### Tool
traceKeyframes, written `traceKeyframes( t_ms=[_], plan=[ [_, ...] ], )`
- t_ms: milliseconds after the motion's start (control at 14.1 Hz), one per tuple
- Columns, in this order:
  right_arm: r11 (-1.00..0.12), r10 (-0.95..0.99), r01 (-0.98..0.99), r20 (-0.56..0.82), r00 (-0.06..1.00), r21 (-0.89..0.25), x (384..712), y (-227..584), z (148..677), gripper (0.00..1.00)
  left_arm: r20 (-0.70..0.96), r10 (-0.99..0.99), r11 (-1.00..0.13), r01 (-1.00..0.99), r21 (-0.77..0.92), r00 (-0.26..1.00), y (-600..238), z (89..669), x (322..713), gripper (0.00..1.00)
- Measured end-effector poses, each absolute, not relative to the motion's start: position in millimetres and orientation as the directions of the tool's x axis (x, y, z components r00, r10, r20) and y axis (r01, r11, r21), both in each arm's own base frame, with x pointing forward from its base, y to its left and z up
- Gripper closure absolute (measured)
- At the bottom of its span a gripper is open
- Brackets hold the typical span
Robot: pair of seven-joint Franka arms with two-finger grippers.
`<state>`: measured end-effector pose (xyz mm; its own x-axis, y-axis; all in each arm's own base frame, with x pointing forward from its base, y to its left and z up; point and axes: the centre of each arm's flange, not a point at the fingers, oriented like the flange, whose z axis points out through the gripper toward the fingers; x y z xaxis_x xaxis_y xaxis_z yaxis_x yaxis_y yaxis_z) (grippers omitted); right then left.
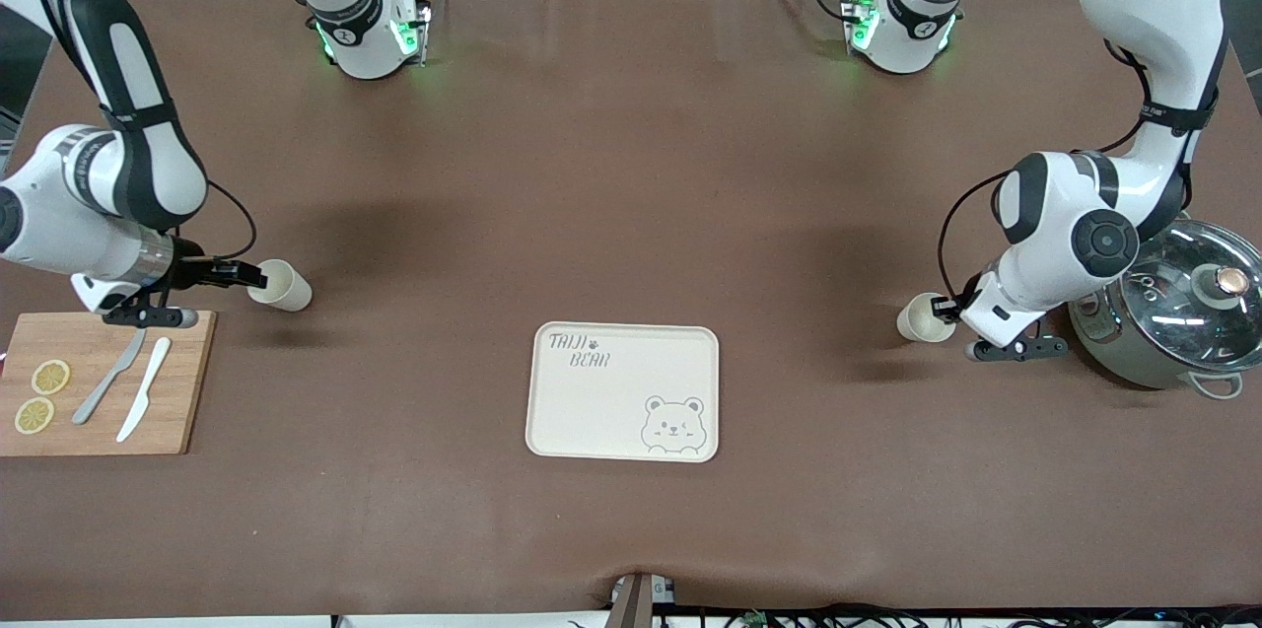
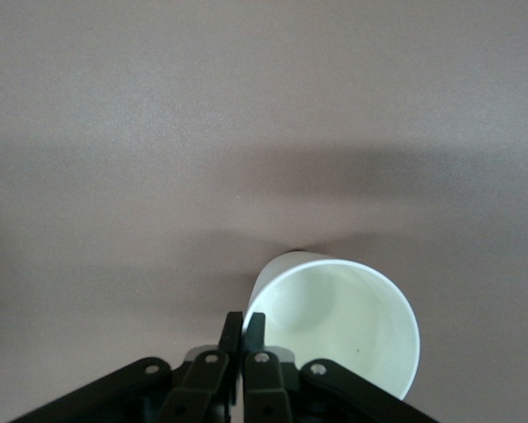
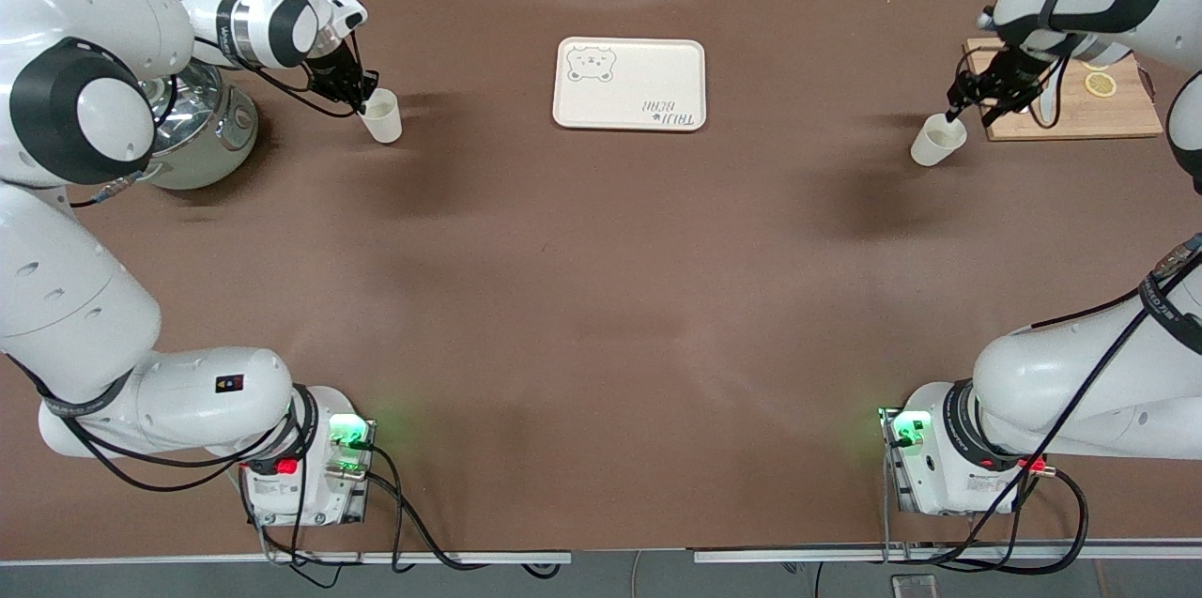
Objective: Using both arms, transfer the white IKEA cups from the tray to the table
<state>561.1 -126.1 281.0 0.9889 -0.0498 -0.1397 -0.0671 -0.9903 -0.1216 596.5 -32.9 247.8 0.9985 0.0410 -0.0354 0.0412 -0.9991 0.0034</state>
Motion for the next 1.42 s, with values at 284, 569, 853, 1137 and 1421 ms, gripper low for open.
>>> traceKeyframes(
  t_ms=[284, 569, 853, 1137, 1421],
  plan=[
    [-0.989, -0.018, -0.031, -0.087, 0.996, -0.147, 608, -121, 374, 0.00, -0.013, 0.039, -0.999, 0.039, 0.006, 0.999, -35, 256, 601, 0.53],
    [-0.986, 0.086, 0.080, -0.029, 0.996, -0.146, 640, -71, 465, 0.00, 0.020, 0.034, -0.999, 0.034, 0.008, 0.999, -38, 273, 607, 0.15],
    [-0.985, 0.125, 0.128, 0.032, 0.992, -0.116, 648, -45, 511, 0.00, 0.003, 0.041, -0.999, 0.041, -0.010, 0.999, -36, 329, 619, 0.00],
    [-0.994, -0.016, -0.022, -0.052, 0.999, -0.106, 607, -43, 571, 0.00, 0.000, 0.048, -0.999, 0.048, -0.022, 0.999, -35, 401, 638, 0.00],
    [-1.000, -0.025, -0.025, -0.059, 0.998, -0.008, 556, -39, 631, 0.00, 0.011, 0.048, -0.999, 0.048, -0.022, 0.999, -38, 439, 647, 0.00]
  ],
)
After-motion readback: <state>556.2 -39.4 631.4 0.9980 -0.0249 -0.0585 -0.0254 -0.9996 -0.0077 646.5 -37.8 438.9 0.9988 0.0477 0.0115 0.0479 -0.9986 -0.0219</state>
